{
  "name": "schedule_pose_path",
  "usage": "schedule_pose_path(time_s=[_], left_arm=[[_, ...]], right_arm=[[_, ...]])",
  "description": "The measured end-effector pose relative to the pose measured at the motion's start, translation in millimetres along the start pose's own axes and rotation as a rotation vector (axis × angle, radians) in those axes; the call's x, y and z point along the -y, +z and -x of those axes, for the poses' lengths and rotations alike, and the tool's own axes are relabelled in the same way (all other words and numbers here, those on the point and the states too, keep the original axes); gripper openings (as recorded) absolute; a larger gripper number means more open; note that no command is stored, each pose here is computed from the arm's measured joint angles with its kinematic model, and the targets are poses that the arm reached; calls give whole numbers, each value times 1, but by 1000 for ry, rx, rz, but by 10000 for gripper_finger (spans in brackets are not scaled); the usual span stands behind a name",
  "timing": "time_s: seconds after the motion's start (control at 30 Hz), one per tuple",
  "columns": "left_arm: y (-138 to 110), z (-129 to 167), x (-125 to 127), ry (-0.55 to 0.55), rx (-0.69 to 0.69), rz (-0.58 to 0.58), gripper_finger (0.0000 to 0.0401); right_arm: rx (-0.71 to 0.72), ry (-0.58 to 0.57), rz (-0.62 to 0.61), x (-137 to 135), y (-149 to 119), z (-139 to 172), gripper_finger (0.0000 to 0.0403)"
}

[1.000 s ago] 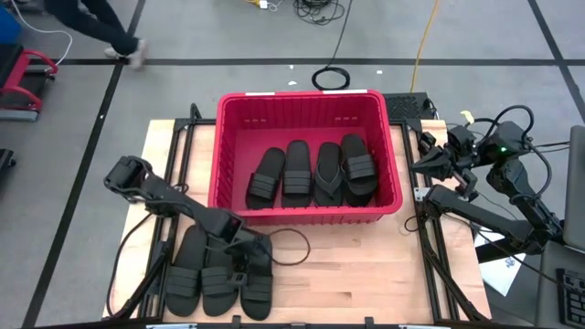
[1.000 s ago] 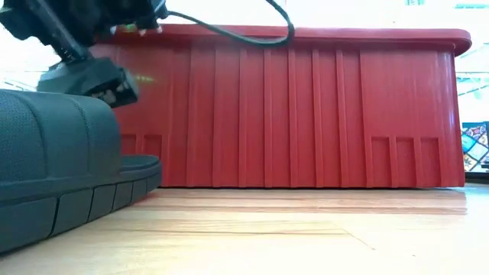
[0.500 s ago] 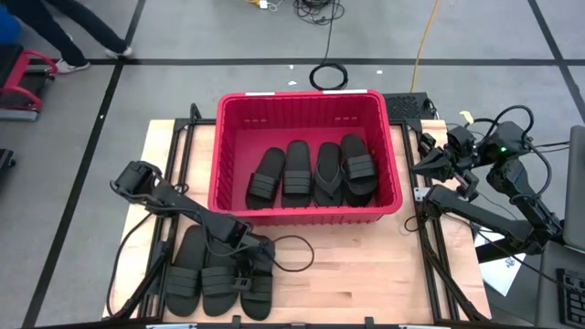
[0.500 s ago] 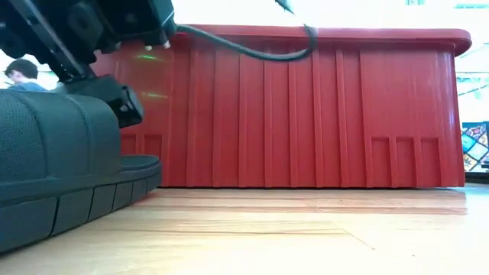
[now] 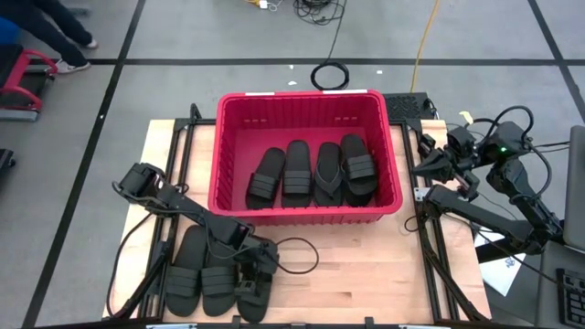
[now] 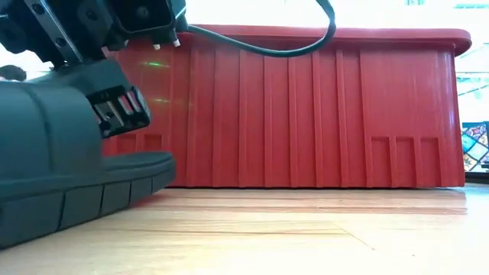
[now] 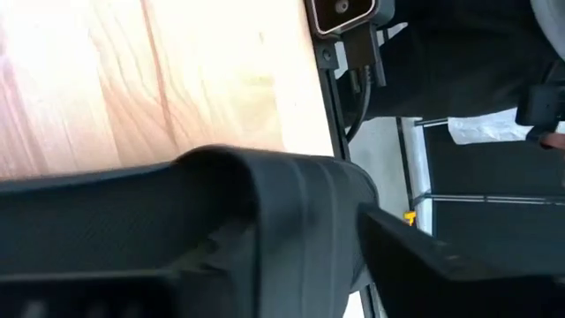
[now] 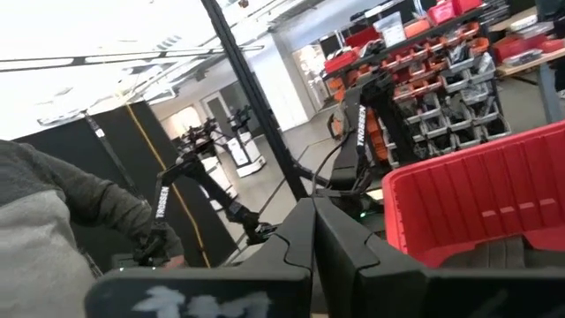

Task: Pick and place slides into bin
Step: Put the black slide into the red bin

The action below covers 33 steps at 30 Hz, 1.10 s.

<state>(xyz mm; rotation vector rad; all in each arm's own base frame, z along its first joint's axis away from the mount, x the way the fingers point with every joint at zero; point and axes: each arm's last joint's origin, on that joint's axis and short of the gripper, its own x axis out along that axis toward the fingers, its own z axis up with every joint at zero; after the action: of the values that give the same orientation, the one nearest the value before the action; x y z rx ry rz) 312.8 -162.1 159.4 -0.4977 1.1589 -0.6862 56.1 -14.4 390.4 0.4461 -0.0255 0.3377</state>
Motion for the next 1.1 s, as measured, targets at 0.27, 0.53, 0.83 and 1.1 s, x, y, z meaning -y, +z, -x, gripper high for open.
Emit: schedule_pose_path(time_s=[0.27, 0.53, 0.83, 1.1], left_arm=[[0, 0, 3, -57, -17, -24, 13], [11, 16, 35, -192, 4, -20, 4], [22, 123, 123, -216, 96, -156, 2], [7, 254, 164, 87, 406, -300, 1]], right_arm=[[-3, 4, 14, 0, 0, 0, 0], [-21, 32, 24, -1, -1, 0, 0], [-28, 44, 42, -1, -1, 0, 0], [-22, 39, 100, -1, -1, 0, 0]])
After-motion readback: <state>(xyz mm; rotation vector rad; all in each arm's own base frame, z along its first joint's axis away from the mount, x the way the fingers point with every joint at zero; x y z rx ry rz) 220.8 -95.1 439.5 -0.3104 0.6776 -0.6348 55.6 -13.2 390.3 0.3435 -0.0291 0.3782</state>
